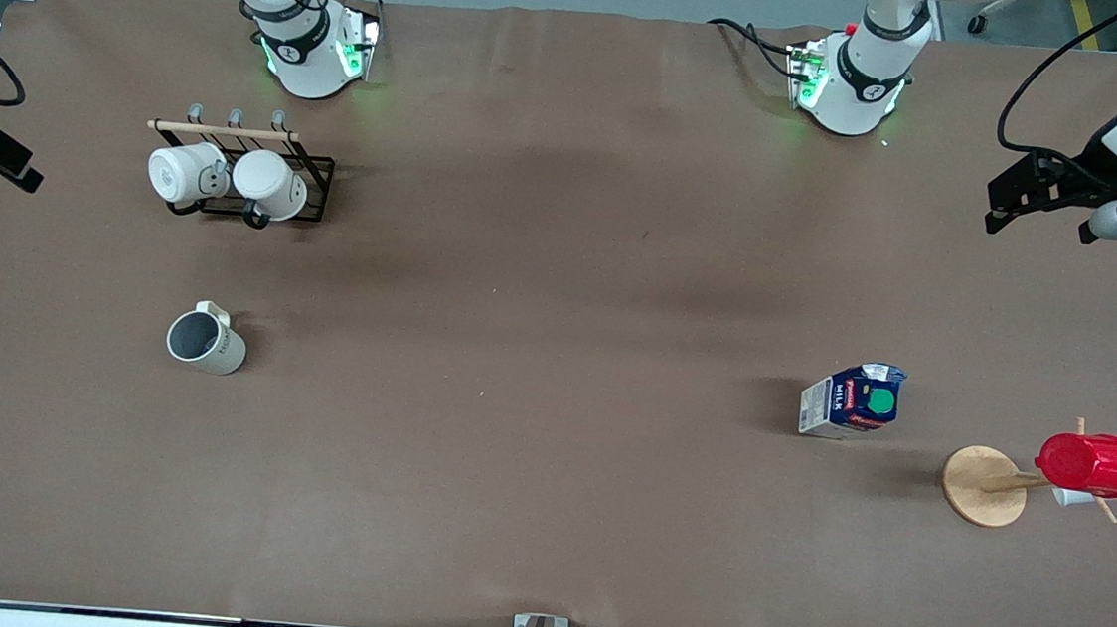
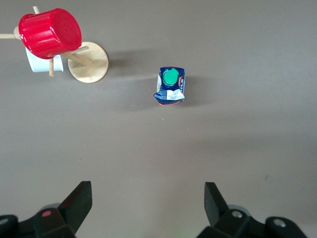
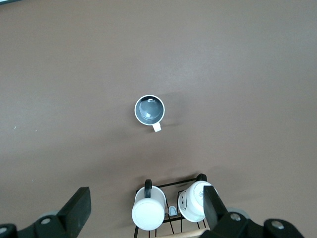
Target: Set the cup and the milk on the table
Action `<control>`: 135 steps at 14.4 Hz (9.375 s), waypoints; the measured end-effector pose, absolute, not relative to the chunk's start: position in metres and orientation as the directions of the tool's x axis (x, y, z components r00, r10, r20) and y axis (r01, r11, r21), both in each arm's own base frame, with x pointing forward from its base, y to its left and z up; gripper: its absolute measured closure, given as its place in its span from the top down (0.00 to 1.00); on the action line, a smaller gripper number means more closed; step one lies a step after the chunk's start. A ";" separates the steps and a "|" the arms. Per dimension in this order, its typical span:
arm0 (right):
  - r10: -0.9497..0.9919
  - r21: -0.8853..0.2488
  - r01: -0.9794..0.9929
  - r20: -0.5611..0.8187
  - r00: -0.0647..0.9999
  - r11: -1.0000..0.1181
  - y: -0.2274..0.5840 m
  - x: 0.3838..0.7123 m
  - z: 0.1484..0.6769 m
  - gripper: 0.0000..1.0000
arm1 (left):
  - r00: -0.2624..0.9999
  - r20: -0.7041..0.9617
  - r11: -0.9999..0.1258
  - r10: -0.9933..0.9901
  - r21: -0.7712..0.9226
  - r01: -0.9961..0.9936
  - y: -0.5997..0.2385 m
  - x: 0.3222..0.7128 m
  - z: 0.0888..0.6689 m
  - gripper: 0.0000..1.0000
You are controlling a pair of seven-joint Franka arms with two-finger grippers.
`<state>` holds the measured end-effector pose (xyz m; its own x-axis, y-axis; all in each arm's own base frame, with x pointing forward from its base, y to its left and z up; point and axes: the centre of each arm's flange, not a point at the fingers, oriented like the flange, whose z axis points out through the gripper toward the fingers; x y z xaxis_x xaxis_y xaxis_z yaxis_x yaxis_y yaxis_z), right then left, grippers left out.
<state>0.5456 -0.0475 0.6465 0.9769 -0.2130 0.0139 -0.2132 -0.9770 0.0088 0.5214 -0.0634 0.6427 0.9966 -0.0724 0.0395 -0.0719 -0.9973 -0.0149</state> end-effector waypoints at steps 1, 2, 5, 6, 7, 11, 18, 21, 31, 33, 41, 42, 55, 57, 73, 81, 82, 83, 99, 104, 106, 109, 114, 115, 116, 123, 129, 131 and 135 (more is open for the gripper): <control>-0.213 0.009 -0.213 0.014 0.977 -0.977 -0.048 0.546 0.647 1.00 | 0.997 0.039 -0.997 -0.072 -0.015 -0.071 -0.063 0.522 0.642 1.00; -0.213 0.009 -0.213 0.013 0.977 -0.977 -0.048 0.546 0.646 1.00 | 0.997 0.038 -0.997 -0.070 -0.015 -0.070 -0.062 0.522 0.642 1.00; -0.213 0.009 -0.213 0.012 0.977 -0.977 -0.047 0.545 0.646 1.00 | 0.997 0.028 -0.997 -0.070 -0.012 -0.070 -0.063 0.535 0.634 1.00; -0.213 0.009 -0.213 0.009 0.977 -0.977 -0.047 0.545 0.646 1.00 | 0.997 0.016 -0.997 -0.071 -0.010 -0.071 -0.064 0.546 0.624 1.00; -0.212 0.010 -0.212 0.001 0.977 -0.977 -0.047 0.544 0.645 1.00 | 0.997 0.006 -0.997 -0.072 -0.007 -0.072 -0.065 0.560 0.606 1.00; -0.181 0.016 -0.180 -0.056 0.982 -0.984 -0.044 0.541 0.631 1.00 | 0.997 0.037 -0.997 -0.072 0.008 -0.072 -0.069 0.618 0.506 1.00; -0.070 0.017 -0.070 -0.019 0.997 -0.997 -0.047 0.567 0.445 1.00 | 1.000 0.017 -1.000 -0.012 0.023 -0.013 -0.081 0.633 0.370 1.00; -0.018 0.021 -0.019 0.012 1.000 -1.000 -0.053 0.568 0.372 1.00 | 1.000 0.004 -1.000 -0.013 0.021 -0.013 -0.080 0.625 0.353 1.00; 0.116 0.047 0.112 0.082 0.990 -0.993 -0.073 0.578 0.236 0.86 | 1.000 -0.008 -1.000 -0.015 0.020 -0.015 -0.082 0.619 0.341 0.45; 0.117 0.047 0.113 0.081 0.990 -0.992 -0.073 0.578 0.234 0.63 | 1.000 0.002 -1.000 -0.015 0.021 -0.015 -0.082 0.621 0.345 0.38; 0.066 0.027 0.066 0.004 0.998 -0.997 -0.069 0.581 0.249 0.04 | 0.998 0.050 -0.999 -0.027 0.027 -0.029 -0.090 0.639 0.411 0.38; 0.038 0.020 0.038 -0.029 0.999 -0.999 -0.062 0.586 0.265 0.04 | 0.999 0.038 -0.999 -0.036 0.028 -0.037 -0.095 0.637 0.417 0.38; -0.294 -0.046 -0.296 -0.039 0.955 -0.954 0.356 0.566 0.348 0.04 | 1.000 -0.025 -0.999 0.013 0.040 0.014 -0.155 0.616 0.468 0.38; -0.322 -0.025 -0.323 -0.038 0.946 -0.946 0.407 0.554 0.322 0.04 | 0.999 -0.025 -0.999 0.021 0.042 0.022 -0.160 0.614 0.469 0.38; -0.341 0.034 -0.341 0.021 0.940 -0.939 0.496 0.528 0.270 0.72 | 0.997 -0.055 -0.991 0.058 0.115 0.064 -0.271 0.594 0.431 0.38; -0.505 0.113 -0.521 0.145 0.851 -0.846 0.275 0.593 0.527 1.00 | 0.993 -0.106 -0.986 -0.050 0.163 -0.033 -0.343 0.573 0.373 0.38; -0.496 0.126 -0.513 0.144 0.856 -0.849 0.242 0.597 0.543 1.00 | 0.992 -0.108 -0.985 -0.060 0.166 -0.041 -0.349 0.571 0.368 0.38; -0.483 0.138 -0.501 0.143 0.864 -0.854 0.212 0.599 0.558 1.00 | 0.992 -0.106 -0.984 -0.070 0.173 -0.051 -0.357 0.568 0.363 0.38; -0.146 0.013 -0.146 0.002 0.989 -0.989 -0.048 0.566 0.641 1.00 | 0.992 -0.078 -0.973 -0.094 0.218 -0.075 -0.409 0.551 0.340 0.92; -0.142 0.013 -0.142 -0.004 0.990 -0.990 -0.046 0.564 0.639 1.00 | 0.999 -0.029 -0.978 -0.040 0.207 -0.033 -0.371 0.591 0.407 1.00; -0.140 0.014 -0.139 -0.016 0.990 -0.990 -0.045 0.563 0.638 1.00 | 1.000 0.007 -0.985 -0.011 0.174 -0.012 -0.339 0.605 0.440 1.00; -0.130 0.014 -0.129 -0.027 0.991 -0.992 -0.041 0.562 0.638 1.00 | 0.994 0.105 -0.997 -0.004 0.073 -0.012 -0.277 0.621 0.490 1.00; -0.121 0.015 -0.120 -0.040 0.992 -0.993 -0.036 0.560 0.638 1.00 | 0.981 0.187 -0.998 -0.049 0.015 -0.053 -0.163 0.643 0.542 1.00; -0.121 0.015 -0.121 -0.040 0.992 -0.993 -0.036 0.560 0.638 1.00 | 0.980 0.193 -0.999 -0.048 0.009 -0.050 -0.149 0.644 0.547 1.00; -0.121 0.015 -0.121 -0.040 0.992 -0.993 -0.036 0.560 0.638 1.00 | 0.980 0.195 -0.999 -0.042 0.004 -0.043 -0.140 0.644 0.551 1.00; -0.122 0.015 -0.121 -0.042 0.992 -0.993 -0.036 0.559 0.638 1.00 | 0.983 0.183 -1.000 -0.002 -0.030 0.004 -0.095 0.634 0.577 1.00; -0.122 0.015 -0.121 -0.043 0.992 -0.993 -0.036 0.559 0.638 1.00 | 0.987 0.157 -0.999 0.010 -0.033 0.016 -0.092 0.615 0.583 1.00; -0.122 0.015 -0.121 -0.043 0.992 -0.993 -0.036 0.559 0.638 1.00 | 0.988 0.149 -0.999 0.031 -0.020 0.034 -0.086 0.608 0.584 1.00; -0.122 0.015 -0.121 -0.044 0.992 -0.993 -0.036 0.559 0.638 1.00 | 0.989 0.145 -0.999 0.025 -0.038 0.031 -0.083 0.595 0.593 1.00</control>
